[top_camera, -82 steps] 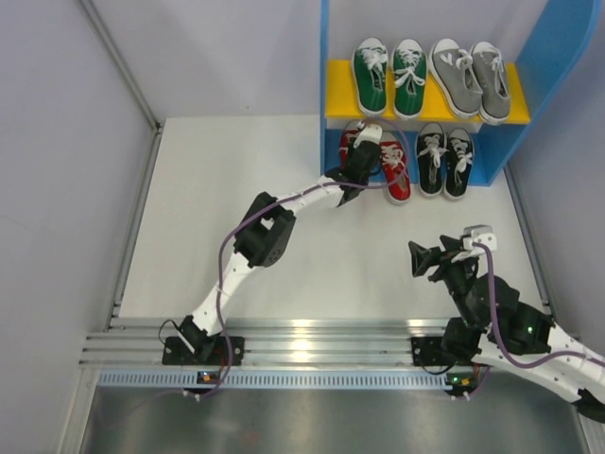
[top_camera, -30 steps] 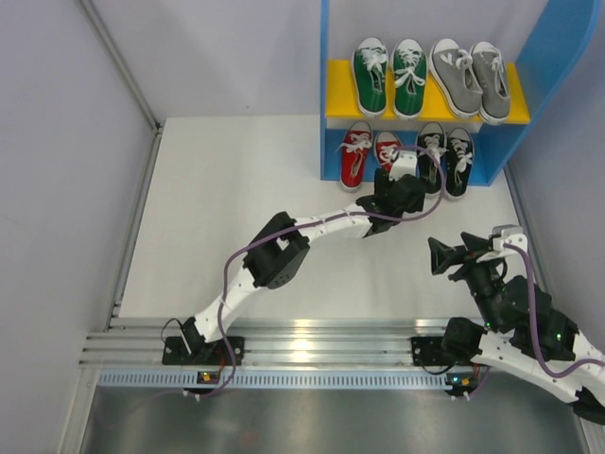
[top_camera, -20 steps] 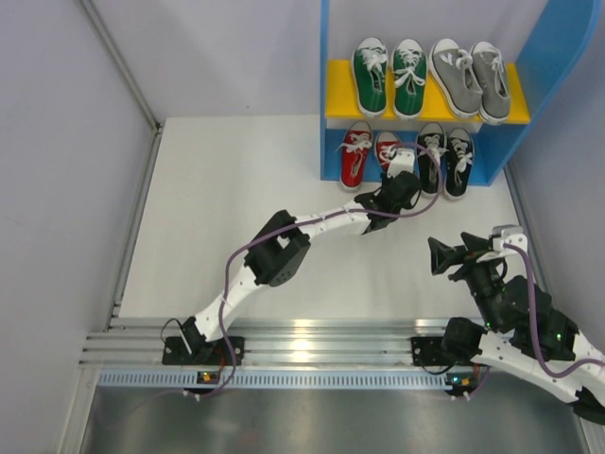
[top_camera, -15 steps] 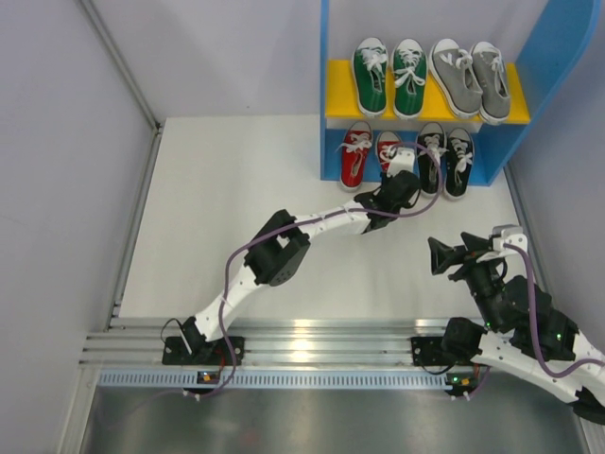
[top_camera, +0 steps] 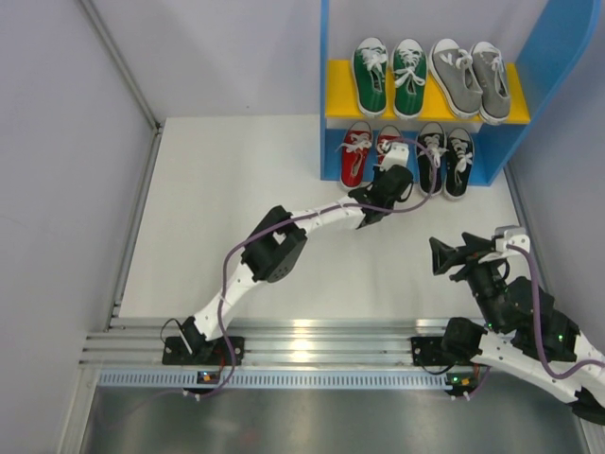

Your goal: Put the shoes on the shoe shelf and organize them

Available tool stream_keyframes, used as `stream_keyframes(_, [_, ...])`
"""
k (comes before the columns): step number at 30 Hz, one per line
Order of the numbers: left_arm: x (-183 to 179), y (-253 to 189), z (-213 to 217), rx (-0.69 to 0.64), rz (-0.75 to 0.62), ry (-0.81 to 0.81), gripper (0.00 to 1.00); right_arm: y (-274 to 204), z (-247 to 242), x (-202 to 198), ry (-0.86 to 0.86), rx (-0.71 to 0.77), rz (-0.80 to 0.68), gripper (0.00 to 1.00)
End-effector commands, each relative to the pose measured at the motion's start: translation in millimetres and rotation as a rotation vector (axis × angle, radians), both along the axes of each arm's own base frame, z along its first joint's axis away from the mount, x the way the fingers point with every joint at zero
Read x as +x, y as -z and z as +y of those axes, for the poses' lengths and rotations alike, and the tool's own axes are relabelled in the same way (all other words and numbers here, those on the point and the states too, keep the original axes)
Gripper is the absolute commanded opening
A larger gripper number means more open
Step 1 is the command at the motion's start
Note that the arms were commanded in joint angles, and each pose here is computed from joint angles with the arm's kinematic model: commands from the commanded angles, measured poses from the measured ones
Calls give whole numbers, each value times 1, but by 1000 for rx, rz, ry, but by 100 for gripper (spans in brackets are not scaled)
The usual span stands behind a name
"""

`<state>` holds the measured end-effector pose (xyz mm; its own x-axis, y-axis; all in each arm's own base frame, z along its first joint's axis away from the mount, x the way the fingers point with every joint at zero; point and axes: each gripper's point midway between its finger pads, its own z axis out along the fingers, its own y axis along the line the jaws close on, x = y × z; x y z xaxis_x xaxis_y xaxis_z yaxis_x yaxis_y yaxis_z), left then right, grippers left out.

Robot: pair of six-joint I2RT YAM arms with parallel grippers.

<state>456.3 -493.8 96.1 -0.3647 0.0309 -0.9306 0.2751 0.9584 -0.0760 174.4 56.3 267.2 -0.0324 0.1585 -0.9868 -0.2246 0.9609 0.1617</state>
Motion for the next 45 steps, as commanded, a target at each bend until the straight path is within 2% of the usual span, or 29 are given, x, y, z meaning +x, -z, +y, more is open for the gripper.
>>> stream_keyframes(1, [33,-80,31,-99,-151,-113,0,-14,-6,-3,-4,21,-20,75])
stream_keyframes(8, [34,-66,36,-99,-111,-102,0,-13,-6,-2,1,14,-18,75])
stream_keyframes(9, [33,-63,36,-98,-104,-97,5,-13,-6,-3,-1,14,-17,75])
stream_keyframes(11, [28,-61,33,-110,-89,-78,23,-13,-5,-3,-3,16,-15,75])
stream_keyframes(12, [25,-66,33,-116,-90,-73,47,-13,-6,-3,-1,14,-15,75])
stream_keyframes(13, [21,-63,34,-110,-82,-67,58,-12,-5,-3,-1,15,-14,75])
stream_keyframes(14, [17,-64,34,-103,-83,-66,77,-13,-5,-3,-3,15,-14,75])
stream_keyframes(18, [-6,-84,37,-115,-89,-48,93,-12,-6,-3,2,22,-11,75])
stream_keyframes(20, [-22,-78,40,-107,-70,-34,94,-11,-5,-3,2,30,-8,75])
stream_keyframes(22, [-37,-100,46,-141,-75,-17,98,-11,-5,-3,0,37,-6,75])
stream_keyframes(23, [-50,-88,49,-121,-51,1,98,-10,-5,-3,0,37,-5,75])
stream_keyframes(24, [-60,-111,54,-151,-64,21,98,-10,-4,-3,-1,40,-4,75])
stream_keyframes(26, [-80,-116,59,-153,-54,60,98,-10,-1,-2,-11,46,-7,75])
stream_keyframes(28, [-109,-122,67,-164,-25,160,98,-9,7,-1,-32,29,-11,75])
stream_keyframes(32, [-162,-131,86,-190,18,330,98,-16,45,-4,-190,9,-41,76])
stream_keyframes(33, [-173,-153,98,-230,-5,351,98,-20,54,-3,-216,13,-50,98])
stream_keyframes(34, [-185,-140,111,-204,27,365,98,-21,62,-4,-246,7,-57,100])
stream_keyframes(35, [-194,-143,118,-204,33,388,99,-24,71,-7,-288,12,-67,100])
stream_keyframes(36, [-204,-167,132,-235,1,397,99,-28,78,-6,-305,26,-79,99])
stream_keyframes(37, [-214,-158,147,-187,41,395,99,-30,82,-6,-320,33,-87,99])
stream_keyframes(39, [-223,-188,175,-208,1,368,99,-35,93,-6,-352,51,-99,100])
stream_keyframes(41, [-232,-191,200,-178,5,337,99,-37,101,-8,-380,60,-100,99])
stream_keyframes(45, [-254,-235,244,-246,-75,333,98,-39,118,-5,-411,43,-83,100])
